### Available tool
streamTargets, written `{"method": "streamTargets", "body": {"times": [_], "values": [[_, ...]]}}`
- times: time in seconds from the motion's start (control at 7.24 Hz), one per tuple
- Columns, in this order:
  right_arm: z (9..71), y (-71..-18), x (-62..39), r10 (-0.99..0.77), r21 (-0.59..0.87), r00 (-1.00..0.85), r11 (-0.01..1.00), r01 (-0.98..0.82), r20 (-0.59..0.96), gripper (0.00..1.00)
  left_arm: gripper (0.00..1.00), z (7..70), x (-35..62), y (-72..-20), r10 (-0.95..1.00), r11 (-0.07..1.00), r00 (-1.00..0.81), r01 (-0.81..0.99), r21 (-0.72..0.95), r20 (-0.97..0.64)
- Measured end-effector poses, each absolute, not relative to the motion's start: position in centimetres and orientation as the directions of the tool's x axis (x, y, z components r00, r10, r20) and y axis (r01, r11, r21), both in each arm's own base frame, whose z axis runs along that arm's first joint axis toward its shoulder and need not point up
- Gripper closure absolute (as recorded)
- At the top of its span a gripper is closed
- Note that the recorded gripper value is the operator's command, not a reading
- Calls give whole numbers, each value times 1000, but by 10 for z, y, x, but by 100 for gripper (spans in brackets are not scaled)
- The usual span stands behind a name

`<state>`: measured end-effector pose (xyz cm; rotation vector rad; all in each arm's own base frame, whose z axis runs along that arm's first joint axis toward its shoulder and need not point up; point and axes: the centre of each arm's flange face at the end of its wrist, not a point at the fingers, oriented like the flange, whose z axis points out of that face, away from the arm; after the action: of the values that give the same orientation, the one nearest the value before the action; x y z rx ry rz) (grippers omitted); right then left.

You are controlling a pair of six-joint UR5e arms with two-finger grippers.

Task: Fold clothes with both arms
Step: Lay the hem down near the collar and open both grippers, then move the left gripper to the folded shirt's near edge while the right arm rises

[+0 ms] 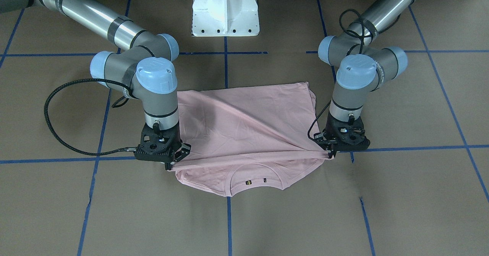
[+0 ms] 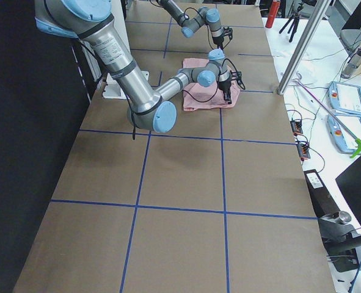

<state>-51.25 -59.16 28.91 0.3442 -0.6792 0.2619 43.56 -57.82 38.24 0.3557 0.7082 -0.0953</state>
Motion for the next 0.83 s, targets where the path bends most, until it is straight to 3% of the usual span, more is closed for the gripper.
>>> {"method": "streamTargets", "body": {"times": [0.83], "values": [[302, -608, -512, 140, 221, 770, 912, -345, 623, 100, 100, 381, 437, -578, 39, 935, 756, 203, 291, -654]]}}
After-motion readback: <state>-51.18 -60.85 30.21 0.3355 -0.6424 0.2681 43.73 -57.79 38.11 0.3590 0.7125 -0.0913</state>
